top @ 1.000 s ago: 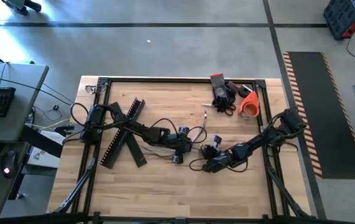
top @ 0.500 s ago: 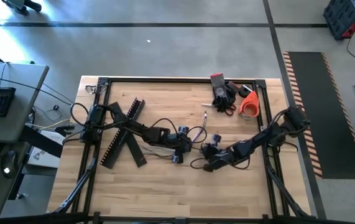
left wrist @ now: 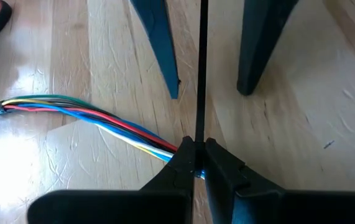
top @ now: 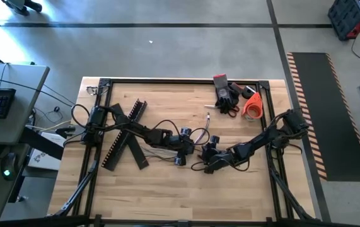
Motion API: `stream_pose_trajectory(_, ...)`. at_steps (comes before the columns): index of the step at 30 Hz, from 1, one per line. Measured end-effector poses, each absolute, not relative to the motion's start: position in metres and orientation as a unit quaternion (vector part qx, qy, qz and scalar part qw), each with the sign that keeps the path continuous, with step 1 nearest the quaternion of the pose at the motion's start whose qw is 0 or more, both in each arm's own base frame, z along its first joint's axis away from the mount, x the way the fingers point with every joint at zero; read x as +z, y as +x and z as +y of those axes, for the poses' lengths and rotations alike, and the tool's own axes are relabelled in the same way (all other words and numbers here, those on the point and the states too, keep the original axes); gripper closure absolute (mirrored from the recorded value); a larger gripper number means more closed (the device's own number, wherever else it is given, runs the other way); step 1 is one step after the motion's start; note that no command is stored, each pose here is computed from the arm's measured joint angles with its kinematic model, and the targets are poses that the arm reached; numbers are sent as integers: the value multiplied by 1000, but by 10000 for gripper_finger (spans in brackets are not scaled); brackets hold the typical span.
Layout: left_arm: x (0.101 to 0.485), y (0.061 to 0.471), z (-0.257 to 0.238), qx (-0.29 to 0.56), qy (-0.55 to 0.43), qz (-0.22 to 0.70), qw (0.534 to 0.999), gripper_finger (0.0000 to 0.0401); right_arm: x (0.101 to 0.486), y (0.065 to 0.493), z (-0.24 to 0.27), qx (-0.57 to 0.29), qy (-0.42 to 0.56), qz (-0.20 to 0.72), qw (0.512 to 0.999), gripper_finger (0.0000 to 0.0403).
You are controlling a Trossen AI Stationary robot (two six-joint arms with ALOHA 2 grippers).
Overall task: Ziptie cables
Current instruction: Wrap the cable wires with the black zip tie
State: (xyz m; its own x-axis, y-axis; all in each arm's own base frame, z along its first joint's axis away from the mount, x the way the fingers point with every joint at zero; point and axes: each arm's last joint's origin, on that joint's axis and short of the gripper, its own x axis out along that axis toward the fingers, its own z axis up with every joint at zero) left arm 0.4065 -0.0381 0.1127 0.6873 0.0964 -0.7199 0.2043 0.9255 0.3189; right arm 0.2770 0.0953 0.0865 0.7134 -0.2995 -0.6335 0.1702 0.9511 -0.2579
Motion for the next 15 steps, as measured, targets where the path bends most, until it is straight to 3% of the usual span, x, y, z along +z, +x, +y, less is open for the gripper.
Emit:
stream_pose_trajectory(8,113,407,-38,-30,186,394,900,400,83,280,91,-165,-67,342,922,263)
stream_pose_trajectory(15,113,407,-39,-32,185,394,900,400,83,285,79,-136,-29,361,922,291)
